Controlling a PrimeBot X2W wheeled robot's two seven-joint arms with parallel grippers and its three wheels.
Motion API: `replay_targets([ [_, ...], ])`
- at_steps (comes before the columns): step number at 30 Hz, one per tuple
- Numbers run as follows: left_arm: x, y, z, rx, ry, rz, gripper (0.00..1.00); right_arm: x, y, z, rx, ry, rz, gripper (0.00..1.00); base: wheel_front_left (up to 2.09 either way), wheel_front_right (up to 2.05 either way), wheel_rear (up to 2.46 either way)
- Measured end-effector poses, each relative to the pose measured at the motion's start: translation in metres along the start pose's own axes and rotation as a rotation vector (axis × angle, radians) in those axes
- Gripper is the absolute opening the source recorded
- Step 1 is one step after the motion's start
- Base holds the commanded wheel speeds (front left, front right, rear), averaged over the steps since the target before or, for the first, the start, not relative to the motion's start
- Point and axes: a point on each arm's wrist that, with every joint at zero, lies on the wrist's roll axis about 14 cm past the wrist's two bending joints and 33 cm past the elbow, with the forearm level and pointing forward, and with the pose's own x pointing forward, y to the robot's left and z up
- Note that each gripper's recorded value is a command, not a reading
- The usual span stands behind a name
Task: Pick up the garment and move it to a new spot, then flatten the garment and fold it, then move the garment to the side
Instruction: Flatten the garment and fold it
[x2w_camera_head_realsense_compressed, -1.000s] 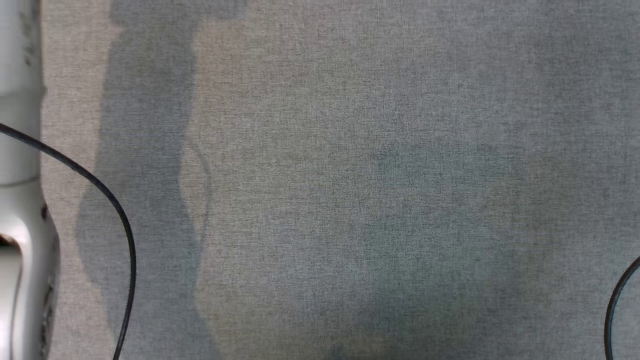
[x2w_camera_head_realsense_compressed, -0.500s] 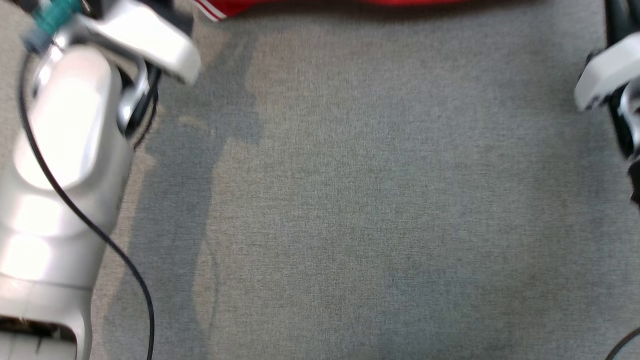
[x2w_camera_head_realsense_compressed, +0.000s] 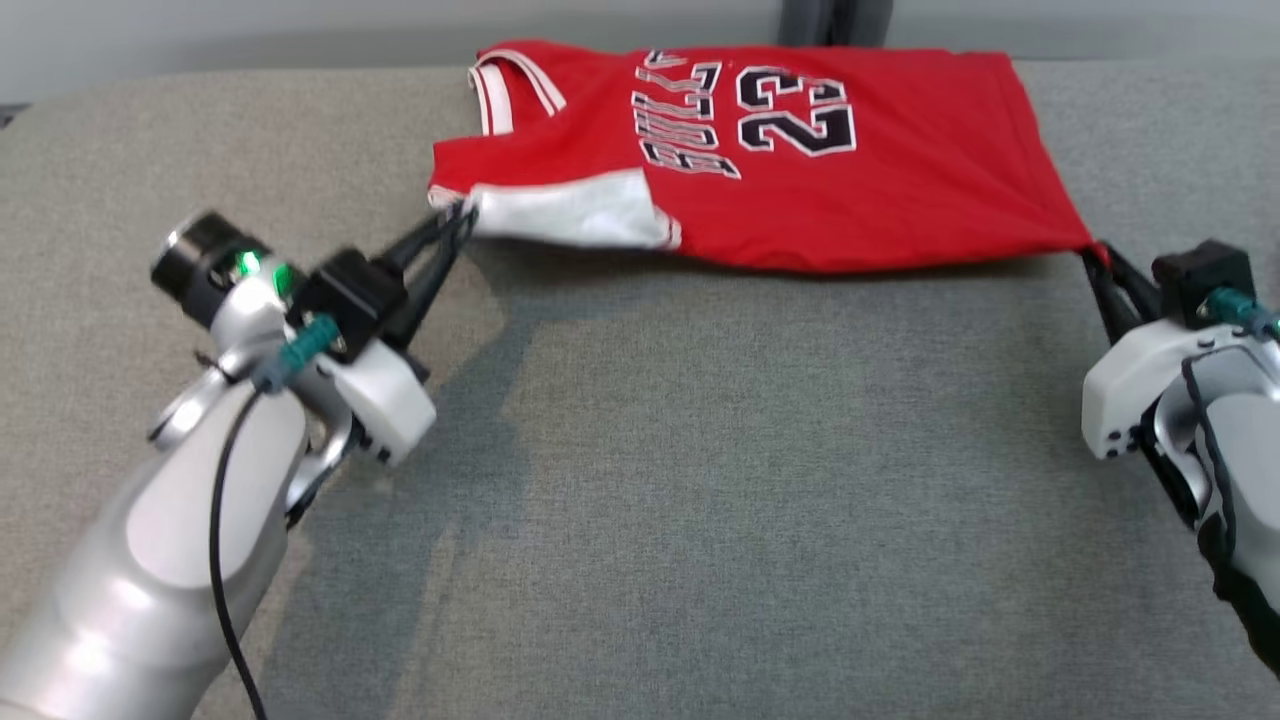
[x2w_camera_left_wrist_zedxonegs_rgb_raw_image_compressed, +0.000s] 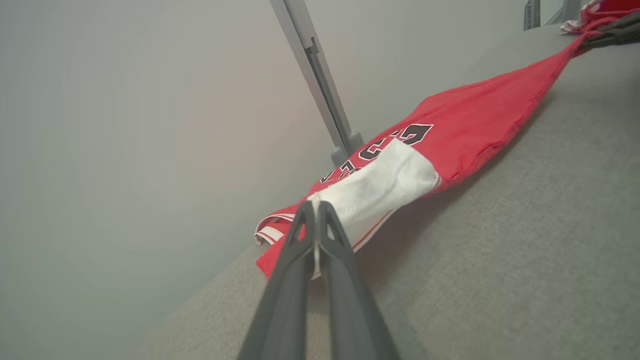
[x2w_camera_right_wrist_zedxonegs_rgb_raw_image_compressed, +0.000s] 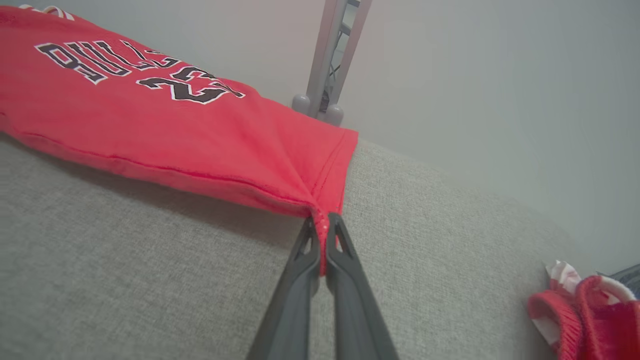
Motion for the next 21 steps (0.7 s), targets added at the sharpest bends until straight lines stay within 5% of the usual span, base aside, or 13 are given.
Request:
replay_targets([
  [21,-0.1,-0.078,-0.082,0.142,0.323,-0.313,0.0,-0.071,0.008,-0.031,0.011,0.114,0.041,0.0,0.0,0.0,0.0],
])
